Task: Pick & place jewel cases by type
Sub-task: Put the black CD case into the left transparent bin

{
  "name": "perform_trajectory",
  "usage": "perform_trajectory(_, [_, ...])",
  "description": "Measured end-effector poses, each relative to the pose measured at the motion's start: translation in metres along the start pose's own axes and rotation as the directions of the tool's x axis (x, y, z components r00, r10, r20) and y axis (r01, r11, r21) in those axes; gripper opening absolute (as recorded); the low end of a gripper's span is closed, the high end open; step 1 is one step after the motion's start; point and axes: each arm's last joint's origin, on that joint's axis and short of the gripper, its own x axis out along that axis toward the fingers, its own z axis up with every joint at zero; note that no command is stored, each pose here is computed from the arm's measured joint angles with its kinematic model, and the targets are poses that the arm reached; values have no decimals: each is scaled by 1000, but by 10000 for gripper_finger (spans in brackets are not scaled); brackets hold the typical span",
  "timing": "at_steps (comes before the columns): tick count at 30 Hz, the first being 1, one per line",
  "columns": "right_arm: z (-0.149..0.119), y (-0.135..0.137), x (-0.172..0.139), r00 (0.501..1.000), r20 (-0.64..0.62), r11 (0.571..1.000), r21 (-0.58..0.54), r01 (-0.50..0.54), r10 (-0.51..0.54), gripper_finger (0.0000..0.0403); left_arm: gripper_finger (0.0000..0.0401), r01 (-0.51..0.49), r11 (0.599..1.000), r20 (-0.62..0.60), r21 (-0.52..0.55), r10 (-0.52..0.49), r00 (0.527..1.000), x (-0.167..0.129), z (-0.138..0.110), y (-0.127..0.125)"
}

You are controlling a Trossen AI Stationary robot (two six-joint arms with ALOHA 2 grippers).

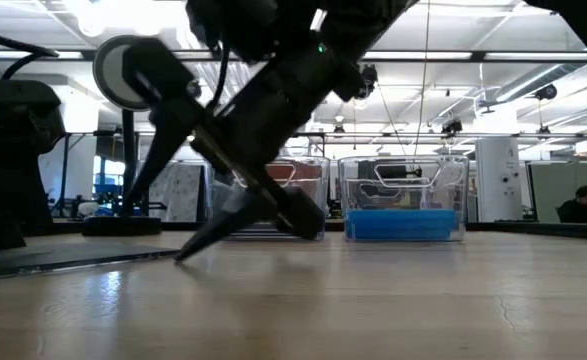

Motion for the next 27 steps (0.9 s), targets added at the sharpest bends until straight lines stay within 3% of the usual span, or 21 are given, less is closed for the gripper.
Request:
perform_trajectory(5, [-1, -5, 11, 1000, -1, 996, 87, -2, 2, 235, 213, 60, 998, -36, -36, -61, 997, 1, -3, -7])
perform_trajectory(11, [-1, -6, 13, 1000, 3, 995, 100, -7, 6, 235, 213, 100, 995, -94, -16, -101, 990, 2, -7, -12])
perform_trajectory(17, [0, -1, 8, 999, -7, 997, 67, -47, 47, 235, 213, 92, 995, -103, 41, -87, 991, 5, -8, -11])
perform_trajectory(24, [1, 30, -24, 985, 13, 983, -67, -173, 175, 237, 213, 96, 992, -116, 85, -85, 990, 5, -9, -11])
perform_trajectory(27, [3, 31, -28, 984, 28, 981, -82, -173, 176, 237, 213, 95, 992, -118, 83, -85, 989, 5, -9, -11])
